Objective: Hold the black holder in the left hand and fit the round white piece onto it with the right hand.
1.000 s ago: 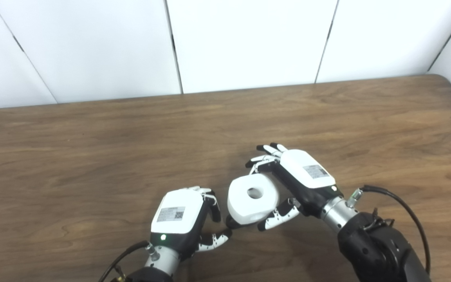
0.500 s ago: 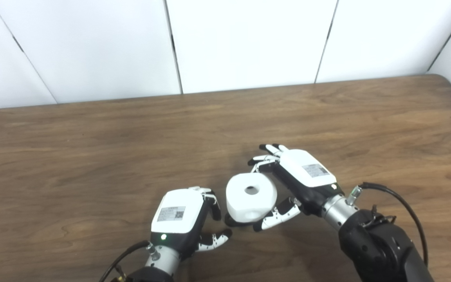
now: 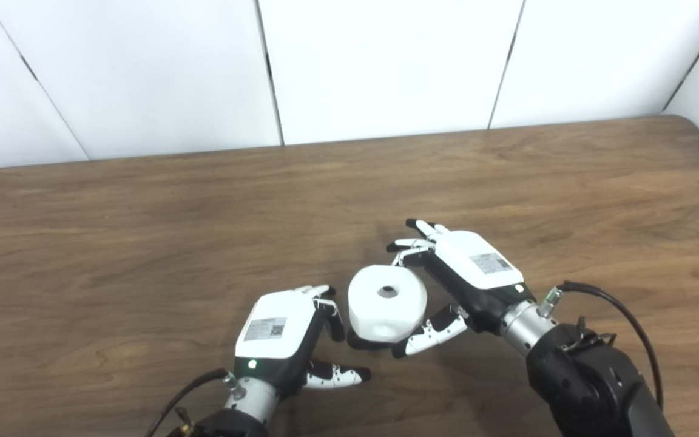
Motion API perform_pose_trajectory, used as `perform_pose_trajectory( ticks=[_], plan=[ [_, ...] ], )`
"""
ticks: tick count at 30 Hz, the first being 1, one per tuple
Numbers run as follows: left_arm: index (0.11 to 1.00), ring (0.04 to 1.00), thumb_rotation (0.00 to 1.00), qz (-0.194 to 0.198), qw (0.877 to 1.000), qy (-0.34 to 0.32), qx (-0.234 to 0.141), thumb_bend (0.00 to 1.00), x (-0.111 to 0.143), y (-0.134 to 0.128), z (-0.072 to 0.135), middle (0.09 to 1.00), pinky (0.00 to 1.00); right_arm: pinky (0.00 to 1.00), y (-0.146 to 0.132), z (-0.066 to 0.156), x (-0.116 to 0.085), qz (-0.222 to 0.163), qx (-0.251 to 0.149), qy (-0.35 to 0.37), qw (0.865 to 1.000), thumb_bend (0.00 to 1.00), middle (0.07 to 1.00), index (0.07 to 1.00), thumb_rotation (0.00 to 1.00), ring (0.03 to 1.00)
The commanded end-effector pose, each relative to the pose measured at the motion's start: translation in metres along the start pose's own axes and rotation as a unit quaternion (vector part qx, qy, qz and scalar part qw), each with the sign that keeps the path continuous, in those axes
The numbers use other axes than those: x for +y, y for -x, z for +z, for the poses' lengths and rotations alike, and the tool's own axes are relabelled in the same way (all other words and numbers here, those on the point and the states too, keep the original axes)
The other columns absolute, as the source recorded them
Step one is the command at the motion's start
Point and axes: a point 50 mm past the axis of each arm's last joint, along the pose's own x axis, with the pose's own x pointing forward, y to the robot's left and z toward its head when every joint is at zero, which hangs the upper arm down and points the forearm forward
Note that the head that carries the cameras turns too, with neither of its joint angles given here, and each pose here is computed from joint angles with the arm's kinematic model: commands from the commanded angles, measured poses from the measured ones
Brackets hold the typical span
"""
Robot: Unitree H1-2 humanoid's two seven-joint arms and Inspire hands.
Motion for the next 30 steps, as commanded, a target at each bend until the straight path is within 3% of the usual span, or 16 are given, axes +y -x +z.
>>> perform_pose_trajectory(
  ticks=[1, 7, 20, 30],
  plan=[
    [0.891, 0.880, 0.27, -0.101, 0.993, 0.063, 0.012, 0.88, -0.034, 0.003, -0.007, 0.878, 0.80, 1.00, -0.003, -0.002, 0.001, 0.011, 0.007, 0.011, 1.000, 0.95, 0.869, 0.642, 0.35, 1.000],
    [0.886, 0.875, 0.28, -0.099, 0.991, 0.084, 0.016, 0.88, -0.027, 0.004, -0.012, 0.883, 0.76, 1.00, -0.005, 0.000, -0.001, 0.007, 0.005, 0.007, 1.000, 0.94, 0.869, 0.645, 0.35, 1.000],
    [0.845, 0.852, 0.22, -0.068, 0.993, 0.093, 0.016, 0.87, 0.021, 0.013, -0.007, 0.859, 0.72, 1.00, -0.005, 0.008, -0.025, -0.009, -0.007, 0.005, 1.000, 0.93, 0.875, 0.670, 0.36, 1.000],
    [0.838, 0.861, 0.21, -0.074, 0.994, 0.080, 0.018, 0.87, 0.019, -0.004, -0.015, 0.864, 0.73, 1.00, -0.007, 0.022, -0.041, -0.029, -0.031, 0.024, 0.999, 0.96, 0.859, 0.678, 0.38, 0.999]
  ],
)
